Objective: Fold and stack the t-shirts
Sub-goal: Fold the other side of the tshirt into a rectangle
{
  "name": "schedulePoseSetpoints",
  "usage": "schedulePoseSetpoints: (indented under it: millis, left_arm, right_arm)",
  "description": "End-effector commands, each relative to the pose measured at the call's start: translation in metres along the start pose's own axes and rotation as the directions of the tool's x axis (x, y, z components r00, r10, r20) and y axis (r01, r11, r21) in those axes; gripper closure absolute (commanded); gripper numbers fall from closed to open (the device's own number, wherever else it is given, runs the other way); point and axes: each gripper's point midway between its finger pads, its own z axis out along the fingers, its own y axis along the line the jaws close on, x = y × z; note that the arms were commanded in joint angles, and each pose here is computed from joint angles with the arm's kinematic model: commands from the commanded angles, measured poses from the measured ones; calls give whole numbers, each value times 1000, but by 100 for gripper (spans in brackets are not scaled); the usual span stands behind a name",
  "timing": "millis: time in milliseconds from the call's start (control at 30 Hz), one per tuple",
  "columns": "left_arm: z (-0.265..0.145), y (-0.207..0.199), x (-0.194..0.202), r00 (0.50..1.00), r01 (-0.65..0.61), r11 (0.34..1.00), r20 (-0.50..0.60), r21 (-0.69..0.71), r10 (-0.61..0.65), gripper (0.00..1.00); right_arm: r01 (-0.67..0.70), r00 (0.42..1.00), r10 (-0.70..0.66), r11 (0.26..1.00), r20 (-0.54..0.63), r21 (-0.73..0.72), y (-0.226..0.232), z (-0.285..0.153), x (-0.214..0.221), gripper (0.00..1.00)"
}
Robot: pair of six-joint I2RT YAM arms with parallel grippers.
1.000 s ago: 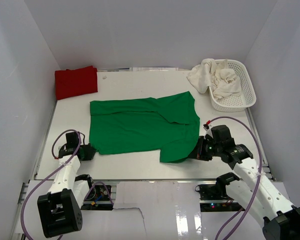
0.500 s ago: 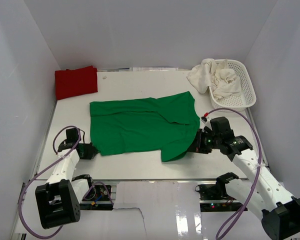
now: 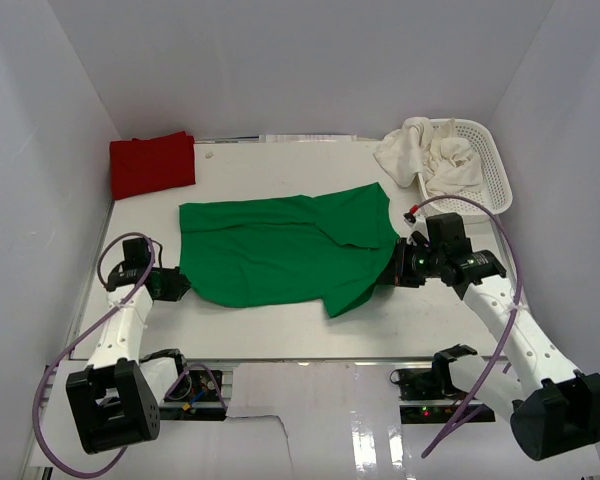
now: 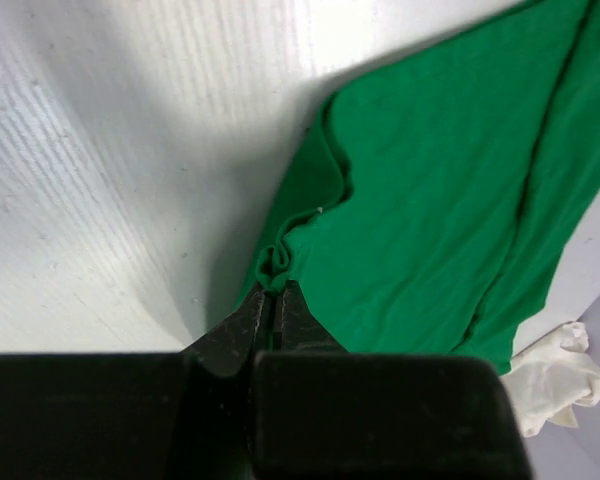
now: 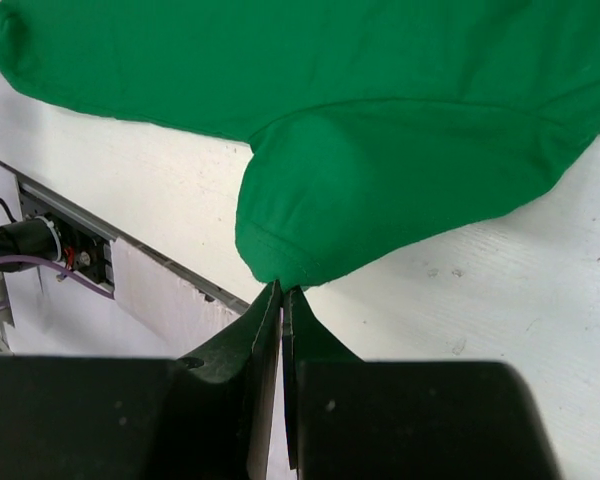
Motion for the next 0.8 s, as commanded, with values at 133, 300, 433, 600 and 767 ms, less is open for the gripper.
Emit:
schedulePoseSetpoints:
  millis: [133,300,433,600,767]
  left_arm:
    - [-13,-19,-6,1000,-14,999,3,39,14,100]
    - [-9,-19,-6,1000,-12,1000,-2,25,12,100]
    - [-9,-23,-10,1000,-6,1000,6,29,5,100]
    - [-7,-25,-9,1000,9,999,-5,36,-9,100]
    - [-6,-33,-11,1000,18,998,-6,52,-18,100]
  right_arm:
    - [74,995,-71,996,67,-44,16,-8,-38,92]
    - [92,993,-89,995,73,-35,14,-5,-56,92]
    - [104,991,-100,994,86,-32,15,-6,-72,92]
    - [118,988,-115,993,104,-21,13,-7,-88,92]
    - [151,980,-148,988,129,-13,18,-9,-112,92]
